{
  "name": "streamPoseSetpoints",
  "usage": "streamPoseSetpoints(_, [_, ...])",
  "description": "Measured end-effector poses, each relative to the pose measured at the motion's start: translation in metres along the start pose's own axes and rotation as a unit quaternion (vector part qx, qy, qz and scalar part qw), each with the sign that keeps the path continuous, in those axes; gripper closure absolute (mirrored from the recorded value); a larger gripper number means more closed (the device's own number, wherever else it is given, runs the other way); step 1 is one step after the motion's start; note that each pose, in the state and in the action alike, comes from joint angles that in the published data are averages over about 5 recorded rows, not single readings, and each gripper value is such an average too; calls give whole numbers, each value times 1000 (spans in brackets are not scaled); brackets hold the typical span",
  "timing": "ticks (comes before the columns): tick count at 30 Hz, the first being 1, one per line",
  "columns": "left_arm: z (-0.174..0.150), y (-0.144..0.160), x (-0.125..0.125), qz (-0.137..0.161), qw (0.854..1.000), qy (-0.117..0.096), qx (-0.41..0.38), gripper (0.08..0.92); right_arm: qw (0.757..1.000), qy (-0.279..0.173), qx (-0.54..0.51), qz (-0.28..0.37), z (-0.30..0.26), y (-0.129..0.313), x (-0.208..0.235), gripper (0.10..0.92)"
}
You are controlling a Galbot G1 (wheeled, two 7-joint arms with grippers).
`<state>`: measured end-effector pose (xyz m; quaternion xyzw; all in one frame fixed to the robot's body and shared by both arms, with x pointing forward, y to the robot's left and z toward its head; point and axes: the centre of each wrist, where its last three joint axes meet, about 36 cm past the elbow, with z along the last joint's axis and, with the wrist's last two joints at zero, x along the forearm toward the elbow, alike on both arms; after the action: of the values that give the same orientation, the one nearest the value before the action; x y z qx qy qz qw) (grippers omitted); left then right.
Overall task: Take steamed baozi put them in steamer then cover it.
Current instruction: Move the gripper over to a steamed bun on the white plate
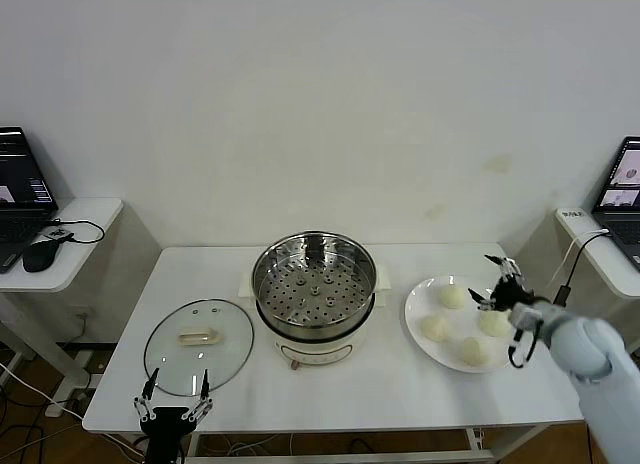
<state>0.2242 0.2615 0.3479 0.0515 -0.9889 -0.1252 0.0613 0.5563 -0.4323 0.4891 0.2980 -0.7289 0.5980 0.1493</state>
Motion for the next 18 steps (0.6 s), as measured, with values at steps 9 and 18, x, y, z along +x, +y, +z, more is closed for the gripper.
streamPoseSetpoints(9, [4,2,-2,-2,1000,-7,-3,177,989,27,54,-136,10,-51,-42,200])
streamPoseSetpoints(18, [7,8,-5,-7,1000,-9,-13,177,972,48,75,-216,9,-62,-82,200])
